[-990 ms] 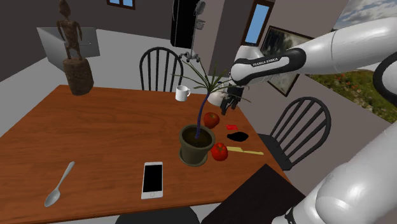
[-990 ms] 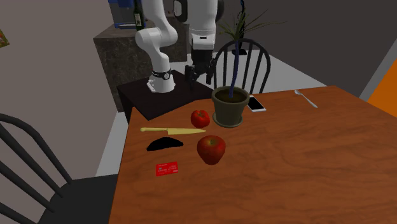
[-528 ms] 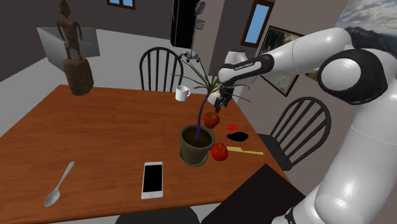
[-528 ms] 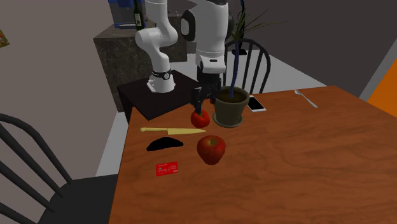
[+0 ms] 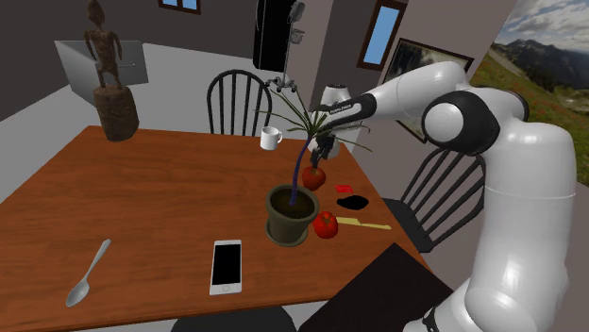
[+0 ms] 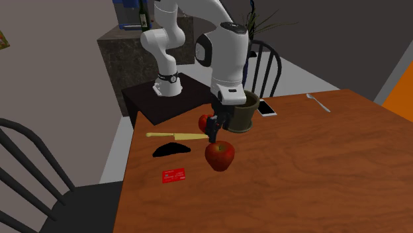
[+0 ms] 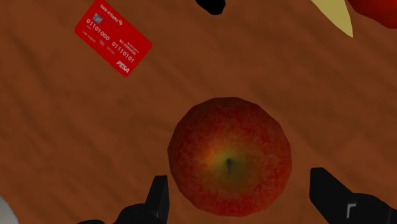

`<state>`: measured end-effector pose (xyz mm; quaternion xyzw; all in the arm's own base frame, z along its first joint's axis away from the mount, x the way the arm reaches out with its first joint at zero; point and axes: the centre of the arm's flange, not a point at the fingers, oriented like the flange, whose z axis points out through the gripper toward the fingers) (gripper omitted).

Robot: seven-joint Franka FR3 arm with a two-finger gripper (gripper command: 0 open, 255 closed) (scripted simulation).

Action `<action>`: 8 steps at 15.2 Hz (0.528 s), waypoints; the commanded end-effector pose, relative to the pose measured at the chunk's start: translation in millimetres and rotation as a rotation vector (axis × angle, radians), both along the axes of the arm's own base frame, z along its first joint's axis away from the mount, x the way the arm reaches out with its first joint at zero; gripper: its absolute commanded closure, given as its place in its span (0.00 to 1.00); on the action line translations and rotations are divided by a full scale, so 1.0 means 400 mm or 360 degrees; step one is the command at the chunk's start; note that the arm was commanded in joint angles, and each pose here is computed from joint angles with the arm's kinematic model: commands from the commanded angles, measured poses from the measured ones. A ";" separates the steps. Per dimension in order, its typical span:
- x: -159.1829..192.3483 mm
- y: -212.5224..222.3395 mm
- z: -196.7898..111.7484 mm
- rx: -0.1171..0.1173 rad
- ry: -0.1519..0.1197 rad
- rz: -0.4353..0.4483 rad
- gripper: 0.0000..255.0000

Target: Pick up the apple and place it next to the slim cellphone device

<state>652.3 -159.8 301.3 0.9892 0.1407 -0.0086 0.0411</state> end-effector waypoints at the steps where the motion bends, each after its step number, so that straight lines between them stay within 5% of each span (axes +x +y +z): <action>1: 0.003 -0.001 -0.023 -0.0001 -0.0001 0.0003 0.00; 8: 0.003 -0.005 -0.070 -0.0001 -0.0001 0.0003 0.00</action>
